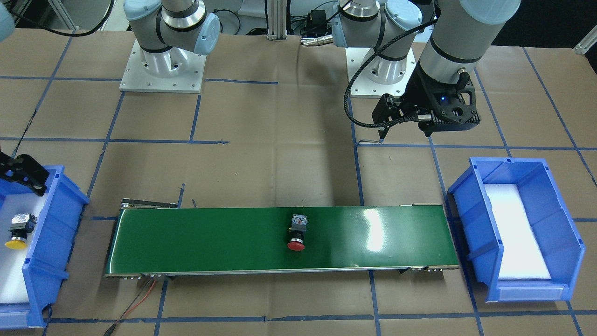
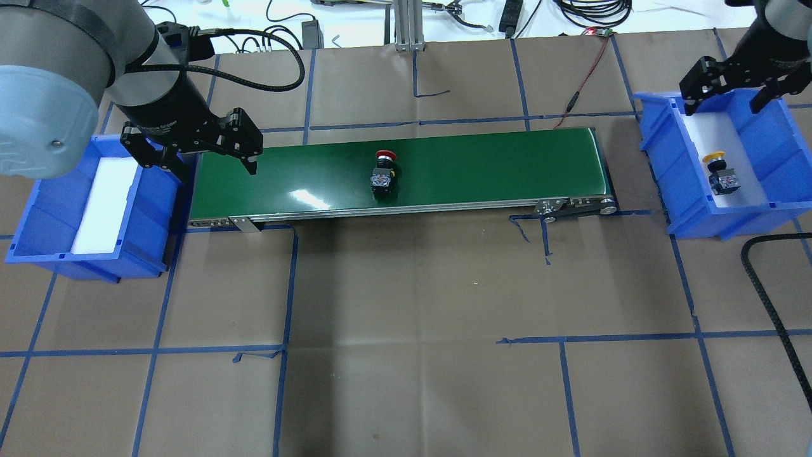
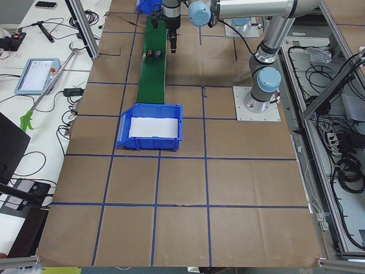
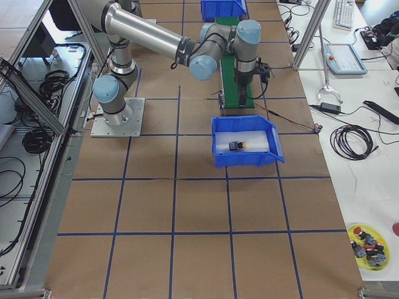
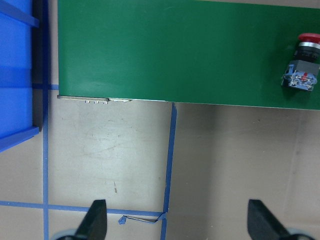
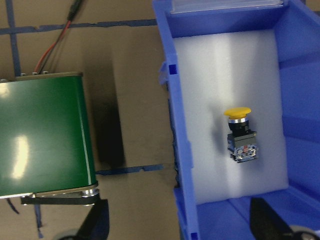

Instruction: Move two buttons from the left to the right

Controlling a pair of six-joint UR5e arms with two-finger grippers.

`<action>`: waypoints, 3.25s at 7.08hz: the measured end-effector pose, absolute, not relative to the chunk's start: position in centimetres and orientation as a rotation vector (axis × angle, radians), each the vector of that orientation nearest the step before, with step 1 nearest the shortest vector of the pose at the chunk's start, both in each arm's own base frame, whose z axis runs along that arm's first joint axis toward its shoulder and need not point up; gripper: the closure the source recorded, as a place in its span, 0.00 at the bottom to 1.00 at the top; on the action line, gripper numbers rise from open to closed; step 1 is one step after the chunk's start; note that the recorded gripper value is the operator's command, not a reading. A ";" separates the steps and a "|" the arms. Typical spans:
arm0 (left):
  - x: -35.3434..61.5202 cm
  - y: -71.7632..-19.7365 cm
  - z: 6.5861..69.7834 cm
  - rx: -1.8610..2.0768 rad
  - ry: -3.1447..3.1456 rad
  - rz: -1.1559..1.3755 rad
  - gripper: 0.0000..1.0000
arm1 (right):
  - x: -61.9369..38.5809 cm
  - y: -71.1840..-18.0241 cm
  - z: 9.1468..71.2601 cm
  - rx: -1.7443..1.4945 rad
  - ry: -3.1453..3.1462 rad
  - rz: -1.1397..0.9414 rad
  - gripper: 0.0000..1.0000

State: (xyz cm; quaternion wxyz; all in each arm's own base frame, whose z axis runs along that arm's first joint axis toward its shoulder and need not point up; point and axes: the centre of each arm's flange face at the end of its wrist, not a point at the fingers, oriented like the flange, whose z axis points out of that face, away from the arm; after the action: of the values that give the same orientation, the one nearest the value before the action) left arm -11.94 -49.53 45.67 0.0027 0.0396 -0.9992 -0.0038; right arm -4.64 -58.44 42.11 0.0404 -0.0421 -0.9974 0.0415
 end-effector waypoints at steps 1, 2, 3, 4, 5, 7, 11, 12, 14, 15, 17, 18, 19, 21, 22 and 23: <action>-11.9 -49.5 45.6 0.124 -3.134 -0.013 0.00 | -0.3 -58.1 42.7 -0.180 -3.056 0.139 0.01; -11.9 -49.5 45.6 0.124 -3.134 -0.014 0.00 | 3.8 -57.8 42.8 -0.243 -3.058 0.147 0.01; -11.9 -49.5 45.6 0.124 -3.134 -0.015 0.00 | 7.7 -57.5 42.7 -0.294 -3.048 0.157 0.01; -11.9 -49.5 45.6 0.124 -3.134 -0.014 0.00 | 10.5 -57.1 42.5 -0.304 -3.028 0.168 0.01; -11.9 -49.5 45.6 0.124 -3.134 -0.014 0.00 | 12.0 -57.0 42.3 -0.300 -3.013 0.173 0.02; -11.9 -49.5 45.6 0.124 -3.134 -0.014 0.00 | 13.0 -57.0 41.7 -0.291 -3.010 0.165 0.02; -11.9 -49.5 45.6 0.124 -3.134 -0.014 0.00 | 14.6 -57.5 40.8 -0.246 -3.017 0.188 0.01; -11.9 -49.5 45.6 0.124 -3.134 -0.014 0.00 | 14.7 -57.7 40.6 -0.238 -3.016 0.192 0.01; -11.9 -49.5 45.6 0.124 -3.134 -0.013 0.00 | 14.7 -57.9 40.1 -0.232 -3.015 0.185 0.01; -11.9 -49.5 45.6 0.124 -3.134 -0.013 0.00 | 14.8 -58.0 39.8 -0.232 -3.015 0.178 0.01; -11.9 -49.5 45.7 0.124 -3.134 -0.012 0.00 | 14.8 -58.3 39.6 -0.225 -3.015 0.177 0.01; -11.9 -49.5 45.7 0.124 -3.134 -0.011 0.00 | 14.8 -58.4 39.6 -0.222 -3.015 0.188 0.01; -11.9 -49.5 45.7 0.124 -3.134 -0.012 0.00 | 14.9 -58.4 39.7 -0.222 -3.016 0.198 0.01; -11.9 -49.5 45.7 0.124 -3.134 -0.012 0.00 | 16.9 -58.1 39.7 -0.208 -3.028 0.223 0.01; -11.9 -49.5 45.7 0.124 -3.133 -0.012 0.00 | 18.0 -58.2 39.3 -0.204 -3.033 0.243 0.01; -12.0 -49.5 45.7 0.124 -3.133 -0.011 0.00 | 18.5 -58.6 38.5 -0.201 -3.036 0.241 0.01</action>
State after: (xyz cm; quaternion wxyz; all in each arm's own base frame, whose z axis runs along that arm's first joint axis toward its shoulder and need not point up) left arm -11.95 -49.52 45.68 0.0030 0.0396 -0.9992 -0.0036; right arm 18.51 -58.58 38.50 0.0446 -0.0658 -0.9937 0.0789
